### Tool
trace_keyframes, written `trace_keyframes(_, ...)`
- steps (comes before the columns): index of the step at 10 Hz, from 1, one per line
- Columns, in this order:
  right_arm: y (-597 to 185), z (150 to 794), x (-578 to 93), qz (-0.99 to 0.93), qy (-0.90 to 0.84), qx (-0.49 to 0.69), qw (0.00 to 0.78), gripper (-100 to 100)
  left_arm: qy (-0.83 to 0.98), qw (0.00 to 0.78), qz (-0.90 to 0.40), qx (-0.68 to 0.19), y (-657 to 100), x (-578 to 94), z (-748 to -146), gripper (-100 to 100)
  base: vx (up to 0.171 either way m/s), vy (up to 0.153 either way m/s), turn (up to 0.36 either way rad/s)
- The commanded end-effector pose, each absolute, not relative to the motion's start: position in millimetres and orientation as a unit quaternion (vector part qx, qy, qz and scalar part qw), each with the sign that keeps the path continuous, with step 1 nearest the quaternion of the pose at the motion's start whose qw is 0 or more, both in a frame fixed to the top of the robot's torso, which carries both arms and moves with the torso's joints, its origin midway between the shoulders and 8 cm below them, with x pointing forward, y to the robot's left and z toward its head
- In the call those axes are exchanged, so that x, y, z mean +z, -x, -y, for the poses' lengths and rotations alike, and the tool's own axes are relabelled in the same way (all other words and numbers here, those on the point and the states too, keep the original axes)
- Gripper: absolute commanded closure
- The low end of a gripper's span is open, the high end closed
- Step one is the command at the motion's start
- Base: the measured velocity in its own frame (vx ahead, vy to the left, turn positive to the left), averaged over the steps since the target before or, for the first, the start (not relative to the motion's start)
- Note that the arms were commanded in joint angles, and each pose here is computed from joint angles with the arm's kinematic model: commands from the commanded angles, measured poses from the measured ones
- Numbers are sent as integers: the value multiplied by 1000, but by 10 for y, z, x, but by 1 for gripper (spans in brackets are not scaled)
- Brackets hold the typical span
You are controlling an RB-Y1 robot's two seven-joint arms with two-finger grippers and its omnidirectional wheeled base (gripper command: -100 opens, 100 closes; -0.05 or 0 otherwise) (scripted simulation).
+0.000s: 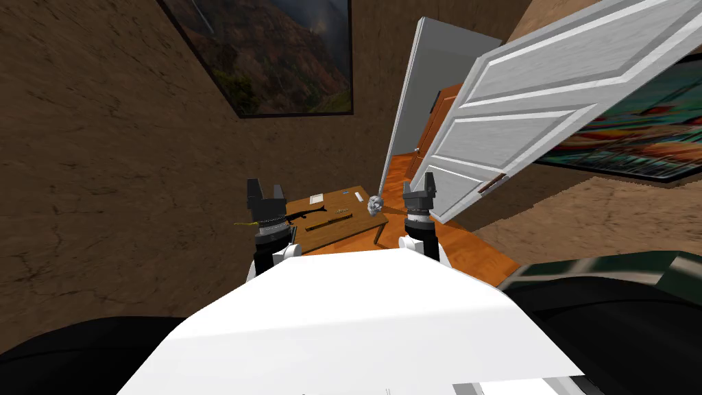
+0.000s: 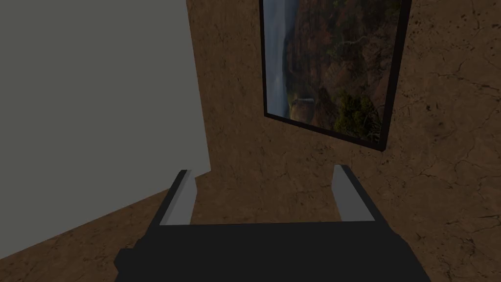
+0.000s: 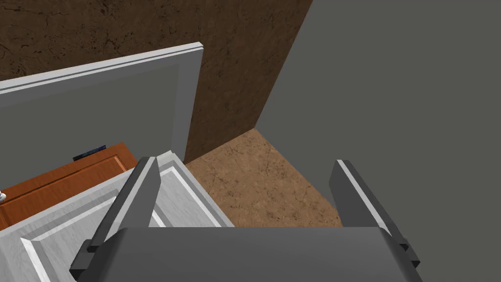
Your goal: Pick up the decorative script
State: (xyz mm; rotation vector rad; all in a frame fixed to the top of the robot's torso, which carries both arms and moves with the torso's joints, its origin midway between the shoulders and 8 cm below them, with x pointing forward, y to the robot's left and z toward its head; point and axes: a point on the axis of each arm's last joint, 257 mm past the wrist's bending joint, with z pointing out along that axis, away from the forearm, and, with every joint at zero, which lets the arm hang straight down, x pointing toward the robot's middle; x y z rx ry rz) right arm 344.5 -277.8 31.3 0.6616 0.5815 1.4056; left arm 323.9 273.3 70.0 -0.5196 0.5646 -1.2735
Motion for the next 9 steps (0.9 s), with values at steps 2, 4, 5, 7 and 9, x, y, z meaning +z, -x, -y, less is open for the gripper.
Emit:
trace_keyframes(2, -3445, 2777, 313, -258, -294, 625, 675, 0, 238, 723, -285, -582, -3381, 582, -2740, -100, -78, 6, -120)
trace_keyframes(4, -3445, 2777, 313, -258, -294, 625, 675, 0, 249, 709, -310, -582, -3540, 428, -2786, -100, -97, 11, -177)
trace_keyframes(5, -3445, 2777, 313, -258, -294, 625, 675, 0, 258, 701, -325, -580, -3640, 324, -2826, -100, -65, 26, -177)
trace_keyframes(7, -3445, 2777, 313, -259, -294, 625, 675, 0, 269, 691, -341, -577, -3750, 202, -2880, -100, -44, 26, -155)
trace_keyframes(9, -3445, 2777, 313, -259, -294, 625, 675, 0, 283, 681, -358, -573, -3869, 61, -2948, -100, -18, 16, -118)
